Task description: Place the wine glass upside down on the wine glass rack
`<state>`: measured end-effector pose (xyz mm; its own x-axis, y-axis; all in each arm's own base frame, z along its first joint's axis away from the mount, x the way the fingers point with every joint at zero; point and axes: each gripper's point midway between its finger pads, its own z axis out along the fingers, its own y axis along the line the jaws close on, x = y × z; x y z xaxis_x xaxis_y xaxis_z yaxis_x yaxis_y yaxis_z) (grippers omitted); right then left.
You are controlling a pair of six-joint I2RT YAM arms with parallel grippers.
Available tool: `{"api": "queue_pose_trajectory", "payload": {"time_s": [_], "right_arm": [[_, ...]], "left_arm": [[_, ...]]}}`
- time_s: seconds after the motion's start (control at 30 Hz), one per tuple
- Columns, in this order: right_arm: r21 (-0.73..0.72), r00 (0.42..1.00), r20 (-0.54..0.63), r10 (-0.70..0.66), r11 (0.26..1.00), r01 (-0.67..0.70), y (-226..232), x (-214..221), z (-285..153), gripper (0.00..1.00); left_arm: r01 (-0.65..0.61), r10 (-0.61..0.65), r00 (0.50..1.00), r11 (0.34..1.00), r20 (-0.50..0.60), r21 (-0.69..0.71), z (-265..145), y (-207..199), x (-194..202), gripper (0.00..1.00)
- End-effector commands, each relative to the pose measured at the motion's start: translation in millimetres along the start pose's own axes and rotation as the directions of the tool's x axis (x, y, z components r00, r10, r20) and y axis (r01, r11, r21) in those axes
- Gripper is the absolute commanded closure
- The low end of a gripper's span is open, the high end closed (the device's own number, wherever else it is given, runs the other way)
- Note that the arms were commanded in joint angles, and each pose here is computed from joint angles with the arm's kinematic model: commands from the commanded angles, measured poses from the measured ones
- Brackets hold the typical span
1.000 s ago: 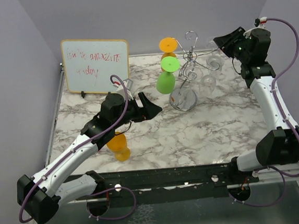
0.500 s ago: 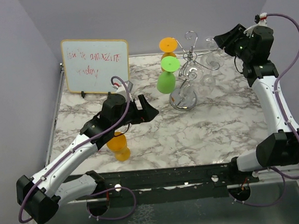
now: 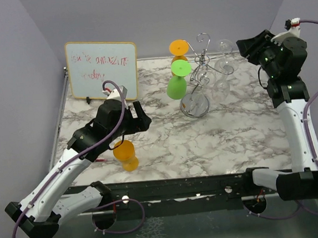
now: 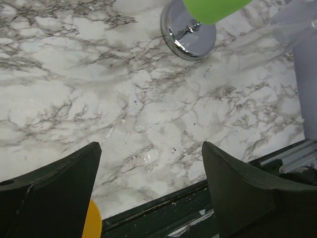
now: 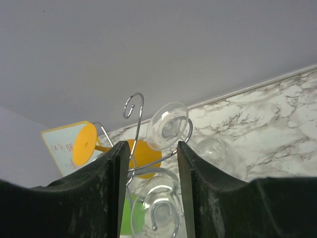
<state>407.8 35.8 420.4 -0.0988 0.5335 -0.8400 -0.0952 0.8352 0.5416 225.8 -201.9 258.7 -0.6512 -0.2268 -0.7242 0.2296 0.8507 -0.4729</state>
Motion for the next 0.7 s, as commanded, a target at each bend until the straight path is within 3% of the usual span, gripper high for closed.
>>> {"api": "queue_pose_trajectory", "payload": {"time_s": [0.0,0.23,0.47,0.67], "right_arm": [[0.060,0.999,0.032,-0.030,0.998,0.028,-9.0,-1.7,-30.0,0.52],[0.077,1.000,0.015,-0.024,0.997,0.022,-15.4,16.2,-59.5,0.52],[0.133,1.000,-0.016,0.010,0.991,-0.008,-31.5,39.2,-76.5,0.52],[0.182,0.999,-0.010,0.041,0.983,-0.039,-43.5,49.3,-85.0,0.52]], "left_arm": [[-0.049,0.031,0.995,0.979,-0.091,-0.200,-29.0,36.3,8.5,0.19],[-0.121,0.059,0.957,0.971,-0.284,-0.207,-47.8,42.9,38.2,0.23],[-0.168,0.065,0.911,0.961,-0.406,-0.221,-41.0,57.3,70.2,0.27],[-0.199,0.065,0.873,0.952,-0.483,-0.232,-24.0,65.6,90.0,0.47]]}}
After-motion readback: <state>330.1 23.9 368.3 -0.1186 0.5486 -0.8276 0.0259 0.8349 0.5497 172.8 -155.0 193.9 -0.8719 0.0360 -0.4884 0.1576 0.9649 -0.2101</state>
